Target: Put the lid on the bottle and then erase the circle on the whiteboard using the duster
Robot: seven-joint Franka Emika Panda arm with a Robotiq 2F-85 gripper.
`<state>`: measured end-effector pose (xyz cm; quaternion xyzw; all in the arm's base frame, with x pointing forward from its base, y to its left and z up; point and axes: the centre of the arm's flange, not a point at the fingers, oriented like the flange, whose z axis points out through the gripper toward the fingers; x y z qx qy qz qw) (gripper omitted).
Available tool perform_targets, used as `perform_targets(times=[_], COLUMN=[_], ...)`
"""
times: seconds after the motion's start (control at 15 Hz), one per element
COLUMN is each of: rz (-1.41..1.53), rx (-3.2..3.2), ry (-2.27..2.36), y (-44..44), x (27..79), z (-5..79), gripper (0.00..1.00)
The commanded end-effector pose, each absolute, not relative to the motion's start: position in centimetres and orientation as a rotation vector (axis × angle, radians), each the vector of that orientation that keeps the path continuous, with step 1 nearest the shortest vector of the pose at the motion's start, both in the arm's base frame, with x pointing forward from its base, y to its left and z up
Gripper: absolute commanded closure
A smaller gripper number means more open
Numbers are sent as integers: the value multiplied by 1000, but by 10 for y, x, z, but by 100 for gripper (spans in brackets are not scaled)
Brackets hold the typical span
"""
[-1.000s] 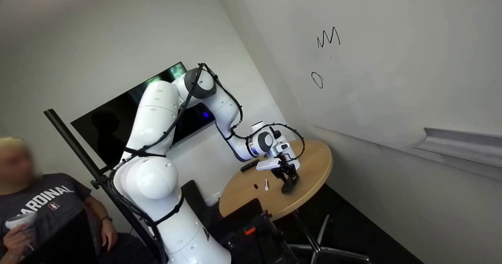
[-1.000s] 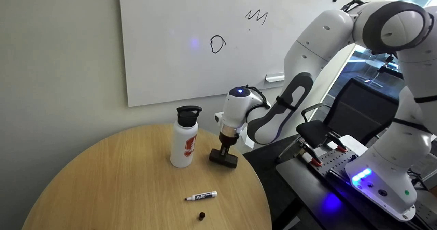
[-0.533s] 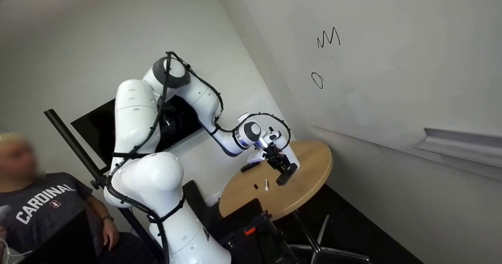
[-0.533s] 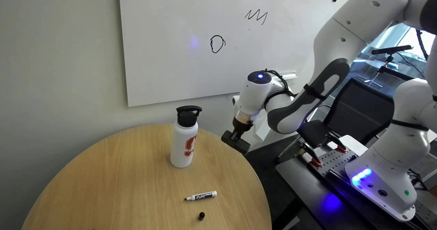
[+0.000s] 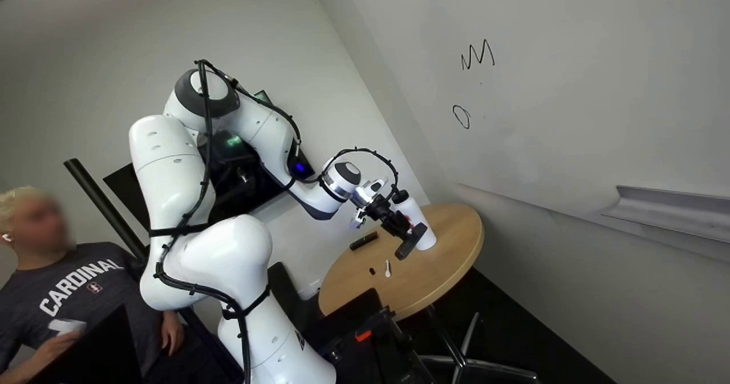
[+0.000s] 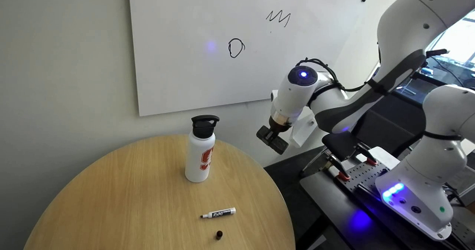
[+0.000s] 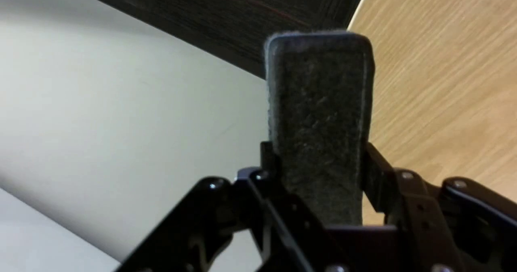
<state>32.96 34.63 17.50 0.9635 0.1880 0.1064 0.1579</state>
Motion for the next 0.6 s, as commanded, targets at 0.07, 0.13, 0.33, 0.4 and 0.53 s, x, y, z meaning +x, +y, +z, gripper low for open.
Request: perform_targets(times=[0.07, 0.13, 0.33, 0.4, 0.53], rz=[284, 318, 480, 528, 640], rx=[2746, 2776, 2846, 2851, 2854], ry=[552, 495, 264, 200, 83], y=[350, 353, 352, 350, 347], x=[323, 330, 355, 363, 378], z=[174, 173, 201, 211, 235], gripper=[48, 73, 73, 73, 73])
